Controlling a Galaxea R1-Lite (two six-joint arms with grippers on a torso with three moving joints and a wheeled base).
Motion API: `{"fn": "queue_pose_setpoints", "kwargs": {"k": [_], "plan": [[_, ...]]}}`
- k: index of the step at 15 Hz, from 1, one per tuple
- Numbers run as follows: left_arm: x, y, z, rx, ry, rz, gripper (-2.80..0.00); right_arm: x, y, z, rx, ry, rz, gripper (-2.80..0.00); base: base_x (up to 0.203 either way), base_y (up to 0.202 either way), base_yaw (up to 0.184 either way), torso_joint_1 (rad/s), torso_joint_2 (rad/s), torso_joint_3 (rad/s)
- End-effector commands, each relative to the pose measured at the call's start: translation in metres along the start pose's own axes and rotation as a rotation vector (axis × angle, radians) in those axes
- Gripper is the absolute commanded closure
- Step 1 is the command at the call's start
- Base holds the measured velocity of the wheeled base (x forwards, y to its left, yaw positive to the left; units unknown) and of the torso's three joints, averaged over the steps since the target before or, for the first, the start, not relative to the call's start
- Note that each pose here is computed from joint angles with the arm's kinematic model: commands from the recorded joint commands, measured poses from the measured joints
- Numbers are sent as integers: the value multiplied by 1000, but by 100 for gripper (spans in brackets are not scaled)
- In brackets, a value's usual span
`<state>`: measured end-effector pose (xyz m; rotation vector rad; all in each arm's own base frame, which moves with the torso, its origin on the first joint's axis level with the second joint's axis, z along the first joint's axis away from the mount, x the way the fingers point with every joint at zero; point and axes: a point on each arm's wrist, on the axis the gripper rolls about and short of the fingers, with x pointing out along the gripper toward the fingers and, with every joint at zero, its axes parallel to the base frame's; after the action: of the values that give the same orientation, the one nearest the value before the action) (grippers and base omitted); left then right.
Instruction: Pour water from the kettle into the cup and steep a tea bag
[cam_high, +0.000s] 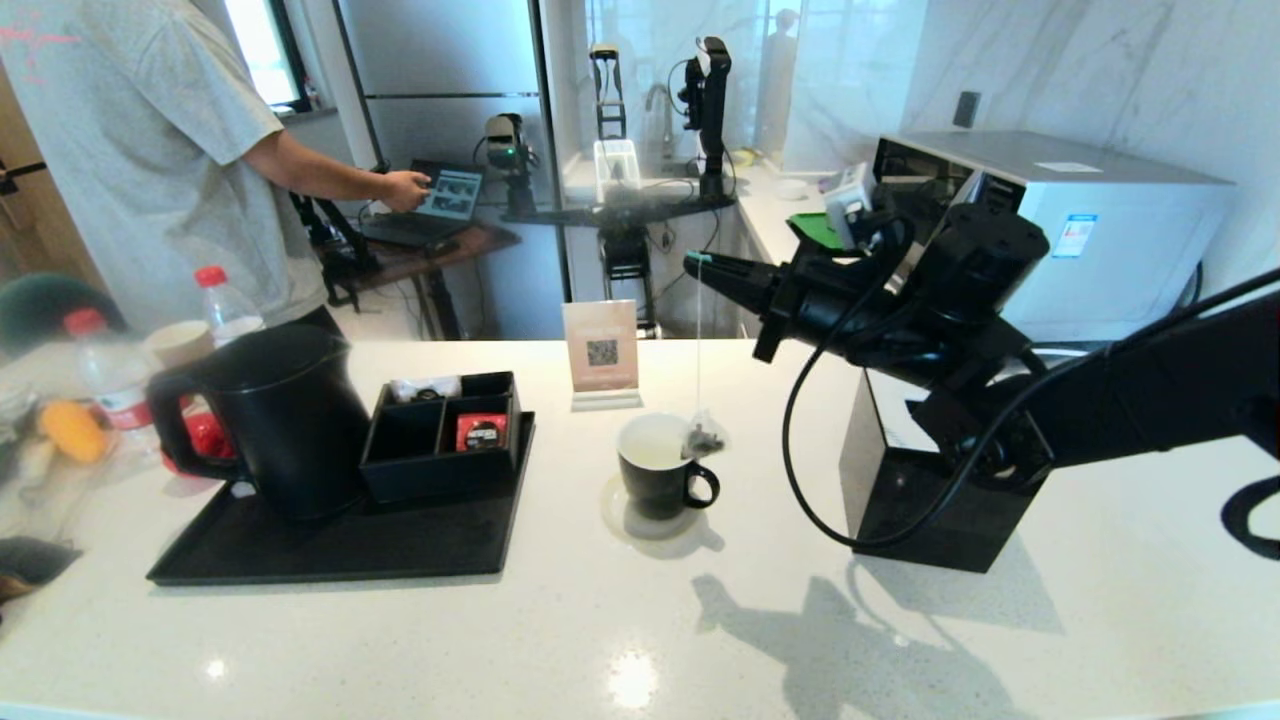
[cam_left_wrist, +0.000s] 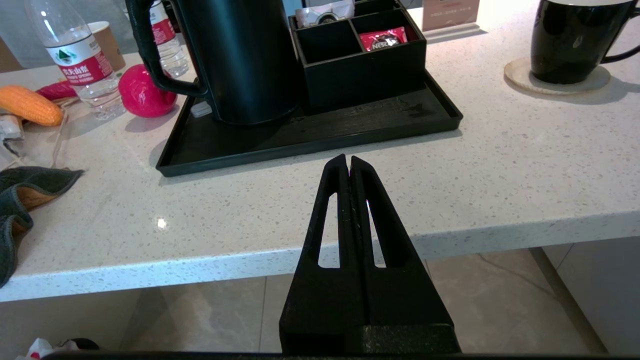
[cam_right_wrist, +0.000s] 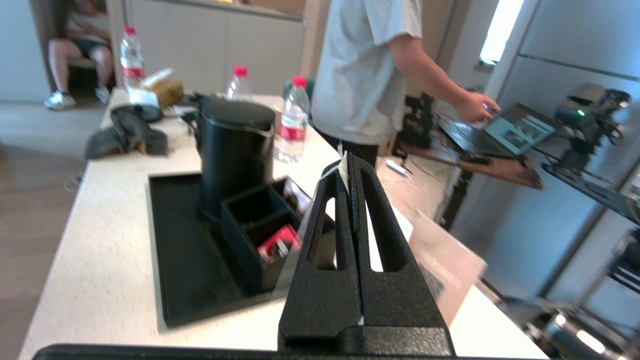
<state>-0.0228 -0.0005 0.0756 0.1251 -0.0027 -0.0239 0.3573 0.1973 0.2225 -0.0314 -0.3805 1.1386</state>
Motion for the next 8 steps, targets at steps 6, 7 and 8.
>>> {"fn": "queue_pose_setpoints", "kwargs": {"k": [6, 7, 8], "plan": [[0, 0, 0, 1, 0, 0, 0, 24, 14, -30, 40, -8, 61, 0, 0, 0, 0, 0, 0, 0], [0, 0, 0, 1, 0, 0, 0, 23, 15, -37, 46, -1, 66, 0, 0, 0, 0, 0, 0, 0], [0, 0, 0, 1, 0, 0, 0, 20, 17, -44, 55, 11, 84, 0, 0, 0, 0, 0, 0, 0]]}}
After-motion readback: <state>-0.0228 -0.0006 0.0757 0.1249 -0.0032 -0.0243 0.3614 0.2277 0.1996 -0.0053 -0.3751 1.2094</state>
